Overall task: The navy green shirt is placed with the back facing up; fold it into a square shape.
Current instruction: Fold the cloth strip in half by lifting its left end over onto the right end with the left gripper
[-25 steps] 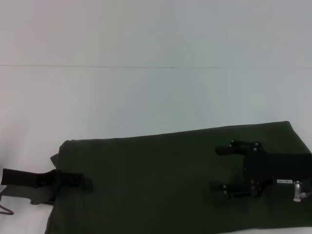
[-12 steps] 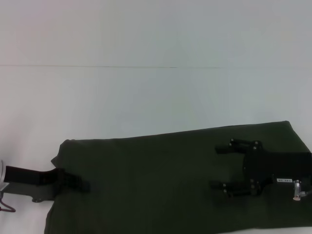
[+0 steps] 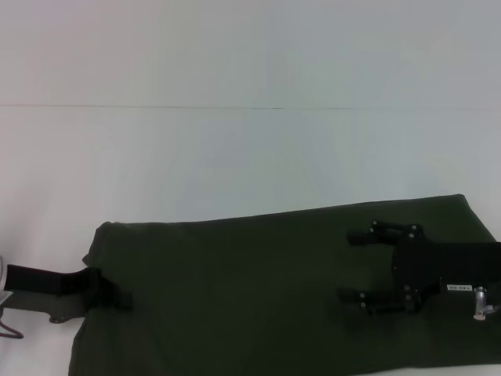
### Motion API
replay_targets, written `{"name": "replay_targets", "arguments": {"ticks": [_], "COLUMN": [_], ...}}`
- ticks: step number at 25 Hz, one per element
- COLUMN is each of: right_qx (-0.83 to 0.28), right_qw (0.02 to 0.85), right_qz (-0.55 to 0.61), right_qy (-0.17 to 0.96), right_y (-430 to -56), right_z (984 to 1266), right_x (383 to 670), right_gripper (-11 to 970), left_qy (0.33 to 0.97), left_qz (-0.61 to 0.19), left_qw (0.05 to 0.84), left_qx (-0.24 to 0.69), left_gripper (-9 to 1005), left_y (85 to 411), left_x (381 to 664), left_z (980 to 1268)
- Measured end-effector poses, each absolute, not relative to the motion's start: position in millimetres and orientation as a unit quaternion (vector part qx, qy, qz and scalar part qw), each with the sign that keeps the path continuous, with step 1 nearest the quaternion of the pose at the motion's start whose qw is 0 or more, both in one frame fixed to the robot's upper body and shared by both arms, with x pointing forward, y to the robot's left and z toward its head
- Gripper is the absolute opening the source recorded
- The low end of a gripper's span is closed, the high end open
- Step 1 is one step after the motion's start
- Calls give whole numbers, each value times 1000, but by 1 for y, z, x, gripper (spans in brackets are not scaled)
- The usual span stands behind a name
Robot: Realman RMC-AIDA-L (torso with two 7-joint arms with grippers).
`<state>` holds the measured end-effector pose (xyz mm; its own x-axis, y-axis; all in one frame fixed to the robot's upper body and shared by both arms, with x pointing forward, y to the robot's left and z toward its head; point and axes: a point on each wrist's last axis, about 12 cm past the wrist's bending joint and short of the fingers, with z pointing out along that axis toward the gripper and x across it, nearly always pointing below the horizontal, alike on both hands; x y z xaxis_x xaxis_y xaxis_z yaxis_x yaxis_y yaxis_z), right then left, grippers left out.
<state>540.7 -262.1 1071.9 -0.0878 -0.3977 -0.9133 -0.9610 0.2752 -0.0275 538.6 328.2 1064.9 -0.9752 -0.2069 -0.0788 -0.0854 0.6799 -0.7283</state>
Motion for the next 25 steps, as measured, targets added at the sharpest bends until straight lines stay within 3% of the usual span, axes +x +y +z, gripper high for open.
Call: {"name": "replay_targets", "arguments": {"ticks": [4,10,19,25], "right_qx": [-512,-507,-495,-492], "right_qw": [441,448,461,462], "right_qz": [321,332,342,344], "right_qy": [663,657,652,653], "right_y": [-262,-262,-266,-266], "right_z": [1072,1075,1077,1076], "right_x": [540,538,534,532], "right_gripper": [919,919,918,918], "left_qy": [914,922,933,934], "left_qz": [-389,-367,-310,-315], "left_qw": [81,102,157,148], "left_qx": [-79,-75,-88,-85], "left_gripper": [58,67,80,88], "left_y": [330,345,411,418], "left_x": [538,541,534,530], "left_z": [1064,1071,1108,1119]}}
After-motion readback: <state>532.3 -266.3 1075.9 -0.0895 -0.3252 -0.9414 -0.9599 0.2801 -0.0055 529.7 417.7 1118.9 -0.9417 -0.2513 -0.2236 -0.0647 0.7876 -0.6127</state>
